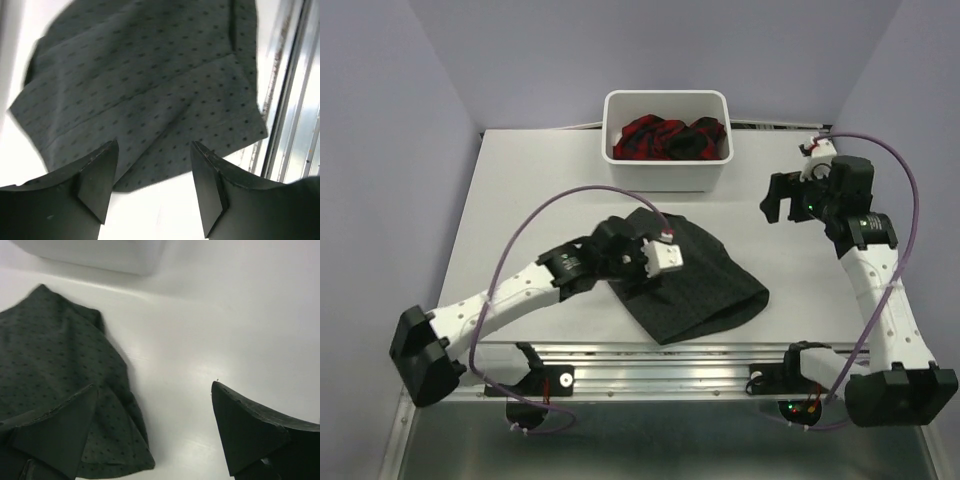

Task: Fold and stack the skirts
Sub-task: Flatten the skirt out

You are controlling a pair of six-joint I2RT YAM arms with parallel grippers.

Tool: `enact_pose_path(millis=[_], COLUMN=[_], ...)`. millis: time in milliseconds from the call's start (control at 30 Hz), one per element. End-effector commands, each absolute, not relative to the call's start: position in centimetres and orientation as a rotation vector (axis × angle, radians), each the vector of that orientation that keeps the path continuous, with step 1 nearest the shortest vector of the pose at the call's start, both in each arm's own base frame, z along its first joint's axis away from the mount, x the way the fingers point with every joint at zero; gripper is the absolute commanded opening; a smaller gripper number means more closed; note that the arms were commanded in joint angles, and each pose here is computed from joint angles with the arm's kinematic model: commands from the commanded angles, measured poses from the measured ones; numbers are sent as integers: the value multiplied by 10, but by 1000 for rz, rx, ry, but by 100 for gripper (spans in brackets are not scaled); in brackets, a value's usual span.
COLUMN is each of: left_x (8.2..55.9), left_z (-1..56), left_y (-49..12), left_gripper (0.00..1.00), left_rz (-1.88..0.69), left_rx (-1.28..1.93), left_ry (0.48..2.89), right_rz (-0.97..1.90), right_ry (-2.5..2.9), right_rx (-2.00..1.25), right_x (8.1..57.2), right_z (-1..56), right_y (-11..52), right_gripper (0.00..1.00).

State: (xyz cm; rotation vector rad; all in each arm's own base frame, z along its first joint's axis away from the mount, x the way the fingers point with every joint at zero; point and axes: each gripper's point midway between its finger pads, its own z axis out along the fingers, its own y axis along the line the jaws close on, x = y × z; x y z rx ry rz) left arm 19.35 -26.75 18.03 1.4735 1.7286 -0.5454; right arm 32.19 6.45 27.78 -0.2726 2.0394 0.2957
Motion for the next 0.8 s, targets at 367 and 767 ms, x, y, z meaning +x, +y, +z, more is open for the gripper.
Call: enact_pose_path(millis=[367, 767], left_x=[133, 122], left_z=[109, 55], left_y=[-429, -418], left_gripper=[56, 56], left_rz=[-532, -467], left_rx=[1778, 1962], left_ry=[1757, 1844], right_rz=[432, 460], right_ry=[2565, 2619], right_rx=[-83, -75], right_x=[281, 283], right_z=[164, 147], right_y=[38, 34], right_gripper=[93, 93])
